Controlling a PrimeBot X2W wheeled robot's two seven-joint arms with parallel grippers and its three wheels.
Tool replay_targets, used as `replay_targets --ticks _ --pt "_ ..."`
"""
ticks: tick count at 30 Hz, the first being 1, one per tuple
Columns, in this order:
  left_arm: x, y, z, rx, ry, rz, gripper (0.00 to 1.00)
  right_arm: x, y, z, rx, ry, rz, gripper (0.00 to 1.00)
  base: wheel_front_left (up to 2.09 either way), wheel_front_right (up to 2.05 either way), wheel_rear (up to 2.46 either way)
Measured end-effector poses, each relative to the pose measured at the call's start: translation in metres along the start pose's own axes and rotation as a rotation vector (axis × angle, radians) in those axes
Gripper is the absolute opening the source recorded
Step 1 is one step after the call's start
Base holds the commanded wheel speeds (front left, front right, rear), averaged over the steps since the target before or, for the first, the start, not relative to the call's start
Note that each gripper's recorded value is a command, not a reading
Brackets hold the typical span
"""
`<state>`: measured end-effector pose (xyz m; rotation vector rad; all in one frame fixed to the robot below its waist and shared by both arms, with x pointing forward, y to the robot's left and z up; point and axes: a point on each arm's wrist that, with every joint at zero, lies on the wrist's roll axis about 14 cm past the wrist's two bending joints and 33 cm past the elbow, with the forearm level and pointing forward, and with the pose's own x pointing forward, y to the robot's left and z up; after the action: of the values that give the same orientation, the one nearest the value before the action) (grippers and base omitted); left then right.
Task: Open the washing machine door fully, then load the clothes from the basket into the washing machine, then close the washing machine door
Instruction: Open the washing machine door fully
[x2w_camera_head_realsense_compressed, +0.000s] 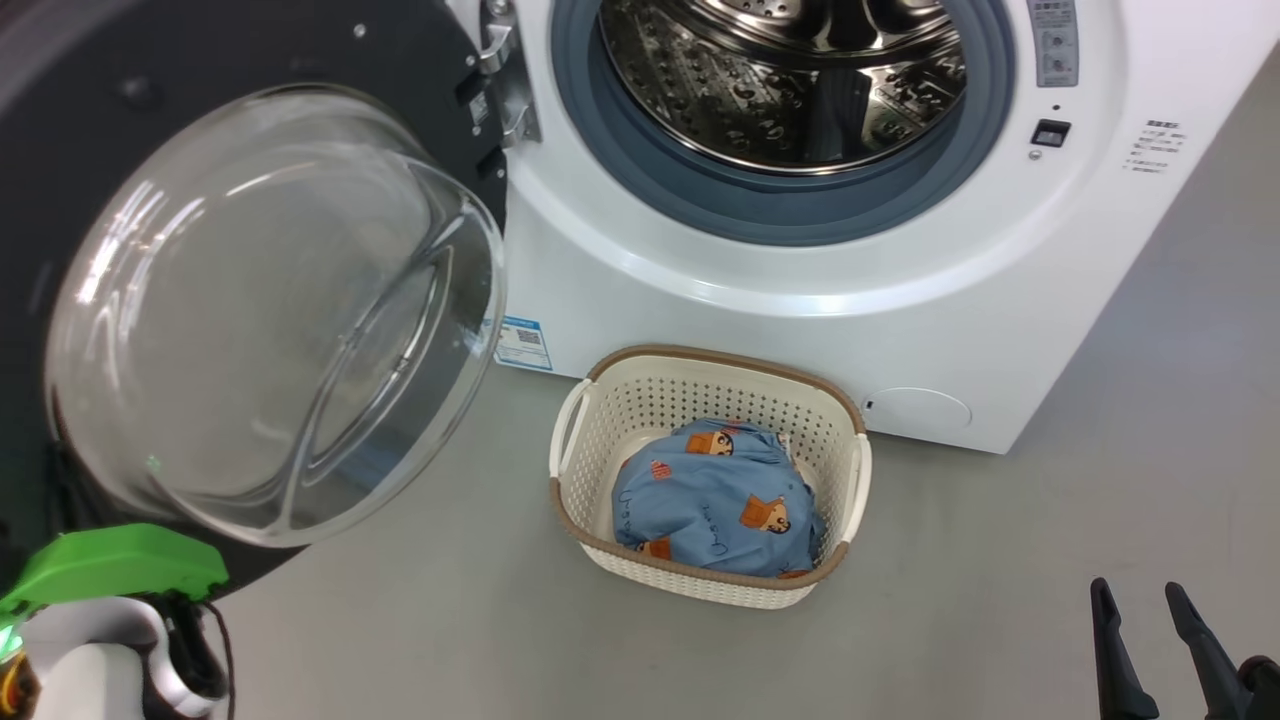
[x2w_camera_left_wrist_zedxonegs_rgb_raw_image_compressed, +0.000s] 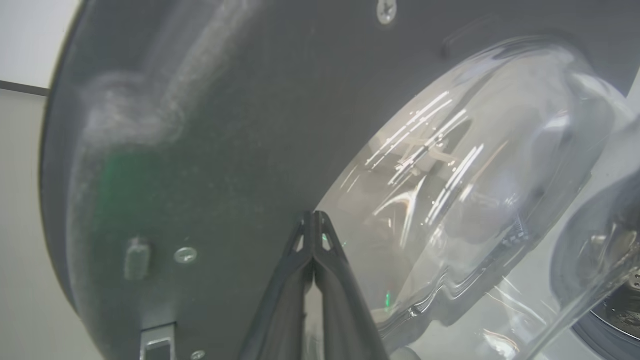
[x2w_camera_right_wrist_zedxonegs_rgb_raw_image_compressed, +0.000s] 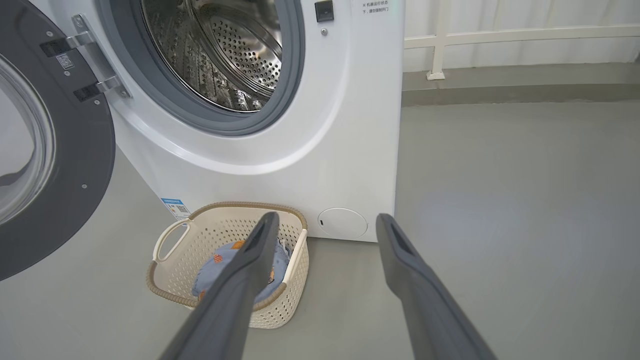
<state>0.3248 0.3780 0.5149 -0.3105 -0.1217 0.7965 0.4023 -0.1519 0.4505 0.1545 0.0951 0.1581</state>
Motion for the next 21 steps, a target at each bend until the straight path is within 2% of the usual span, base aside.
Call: replay_targets --ticks 21 --pt "0.017 0.005 0.009 0.025 -0.041 0.026 0.0 -0.014 -0.014 0.004 0.004 -0.014 -0.05 1.0 0.0 0.0 0.0"
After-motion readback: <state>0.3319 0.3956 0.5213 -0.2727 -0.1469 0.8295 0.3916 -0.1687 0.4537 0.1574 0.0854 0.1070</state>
